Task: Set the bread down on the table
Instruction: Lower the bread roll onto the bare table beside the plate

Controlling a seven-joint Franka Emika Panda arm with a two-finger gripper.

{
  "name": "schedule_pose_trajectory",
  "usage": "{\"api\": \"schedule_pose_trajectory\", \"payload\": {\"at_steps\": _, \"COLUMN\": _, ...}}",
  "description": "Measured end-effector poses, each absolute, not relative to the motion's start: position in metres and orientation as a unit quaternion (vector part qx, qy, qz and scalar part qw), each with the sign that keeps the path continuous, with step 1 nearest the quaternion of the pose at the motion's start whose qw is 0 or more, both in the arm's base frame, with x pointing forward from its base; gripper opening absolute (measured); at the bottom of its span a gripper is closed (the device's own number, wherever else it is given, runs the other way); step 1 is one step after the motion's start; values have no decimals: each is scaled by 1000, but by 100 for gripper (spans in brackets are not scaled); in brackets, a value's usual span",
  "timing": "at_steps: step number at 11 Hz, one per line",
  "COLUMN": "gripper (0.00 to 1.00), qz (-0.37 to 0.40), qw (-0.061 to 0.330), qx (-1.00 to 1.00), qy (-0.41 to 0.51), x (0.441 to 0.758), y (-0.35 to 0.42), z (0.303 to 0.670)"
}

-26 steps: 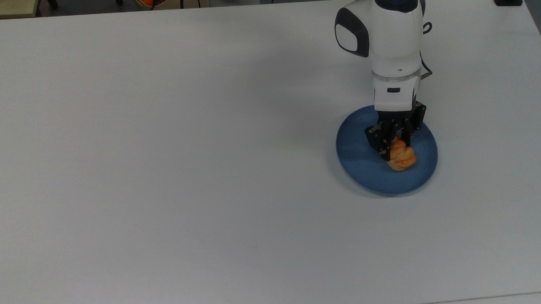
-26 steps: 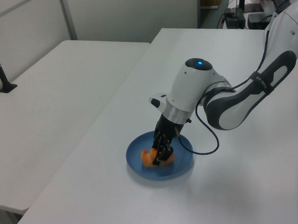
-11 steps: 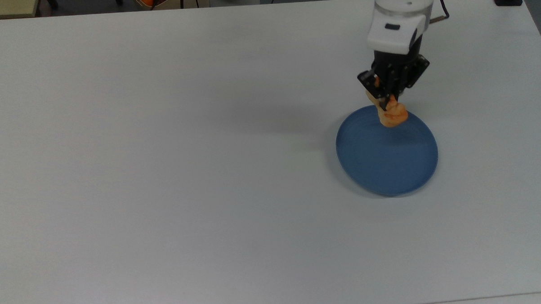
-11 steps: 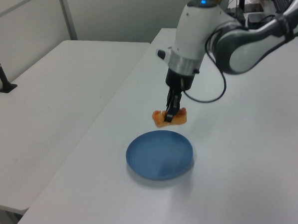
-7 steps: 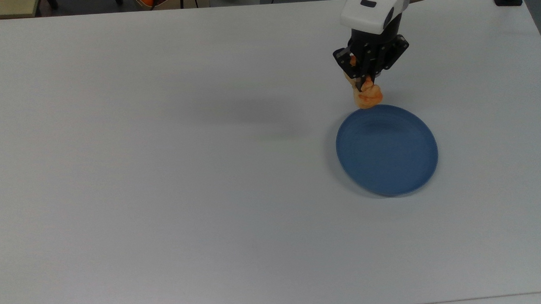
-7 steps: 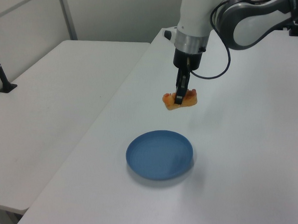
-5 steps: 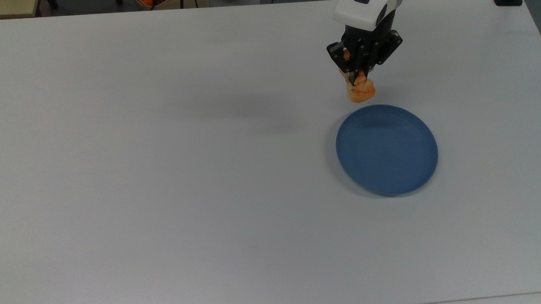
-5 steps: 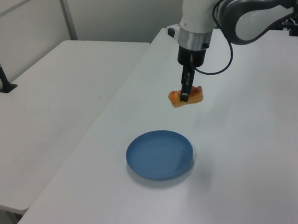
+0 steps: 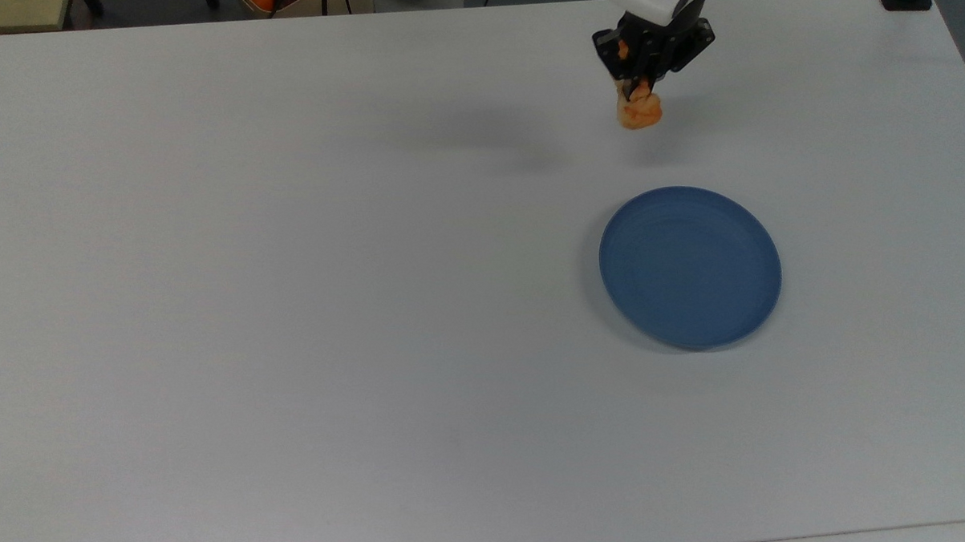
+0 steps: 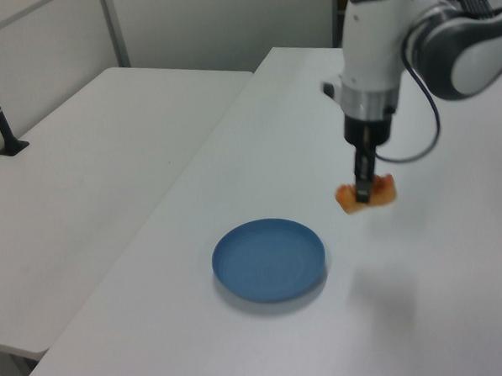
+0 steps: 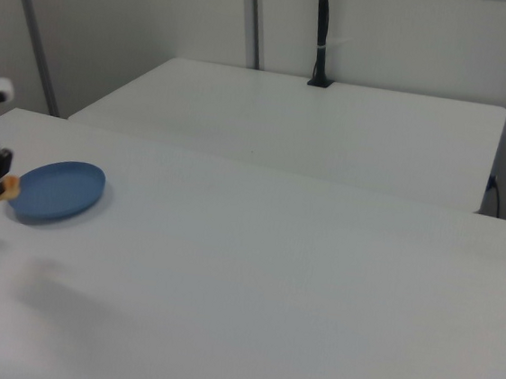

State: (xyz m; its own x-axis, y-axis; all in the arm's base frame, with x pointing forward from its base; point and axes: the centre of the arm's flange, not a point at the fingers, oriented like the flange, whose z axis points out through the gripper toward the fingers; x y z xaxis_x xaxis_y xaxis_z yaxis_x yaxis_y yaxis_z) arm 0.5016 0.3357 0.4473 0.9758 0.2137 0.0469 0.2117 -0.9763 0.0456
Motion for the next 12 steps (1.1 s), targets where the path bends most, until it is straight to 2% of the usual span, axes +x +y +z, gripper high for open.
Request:
{"api": "schedule_pose_trajectory", "payload": {"at_steps": 2, "gripper": 17, "qz": 0, "qw": 42, "qx": 995, "qy": 96, "x": 460, "y": 364, "z": 413}}
{"api": "schedule_pose_trajectory", "payload": {"at_steps": 4, "gripper": 17, "qz": -8, "qw": 45, "qx": 994, "qy": 96, "x": 436, "y": 377, "z": 385}}
{"api": "schedule_pose_trajectory", "payload": {"at_steps": 8, "gripper": 17, "qz": 5, "qw": 23, "qx": 993, "qy": 116, "x": 415, "y": 395, "z": 346}}
{"api": "schedule_pose_trajectory", "payload": {"at_steps": 12, "gripper": 21, "qz": 10, "qw": 9, "qx": 994, "qy": 112, "x": 400, "y": 422, "z": 321}}
